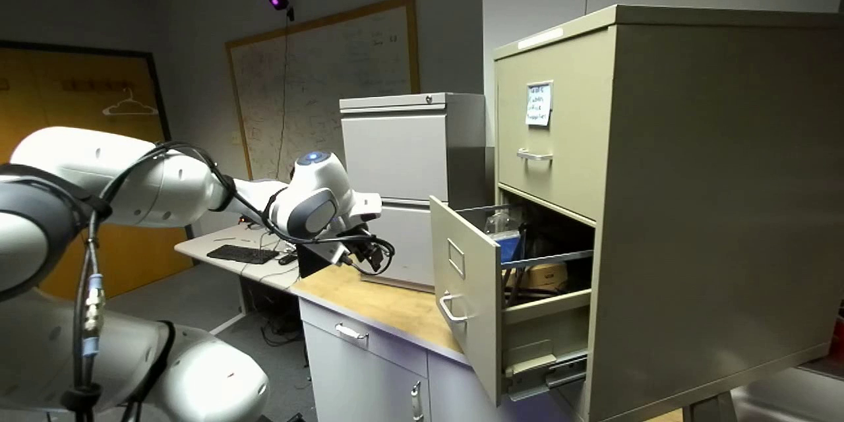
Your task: Close the bottom drawer of the file cabinet
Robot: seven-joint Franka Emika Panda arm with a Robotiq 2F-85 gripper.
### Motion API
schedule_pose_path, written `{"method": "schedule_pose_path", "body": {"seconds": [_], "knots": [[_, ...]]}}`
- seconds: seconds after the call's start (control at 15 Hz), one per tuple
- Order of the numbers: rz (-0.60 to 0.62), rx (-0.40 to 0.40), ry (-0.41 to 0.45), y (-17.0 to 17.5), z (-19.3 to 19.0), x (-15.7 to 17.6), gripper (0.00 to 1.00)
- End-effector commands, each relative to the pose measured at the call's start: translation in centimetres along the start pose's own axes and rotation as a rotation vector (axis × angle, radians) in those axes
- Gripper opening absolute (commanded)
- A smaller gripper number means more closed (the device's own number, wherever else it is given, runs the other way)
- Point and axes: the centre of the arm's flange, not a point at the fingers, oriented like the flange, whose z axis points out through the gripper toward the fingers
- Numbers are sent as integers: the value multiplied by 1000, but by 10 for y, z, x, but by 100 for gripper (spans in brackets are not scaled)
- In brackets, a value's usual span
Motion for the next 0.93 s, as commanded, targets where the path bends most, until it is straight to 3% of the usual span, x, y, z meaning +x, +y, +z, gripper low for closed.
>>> {"method": "schedule_pose_path", "body": {"seconds": [0.0,0.27,0.6,0.87], "knots": [[160,-57,116,26,3,16,32],[351,-118,224,71,-3,22,3],[583,-216,361,126,3,34,1],[712,-272,493,125,19,48,0]]}}
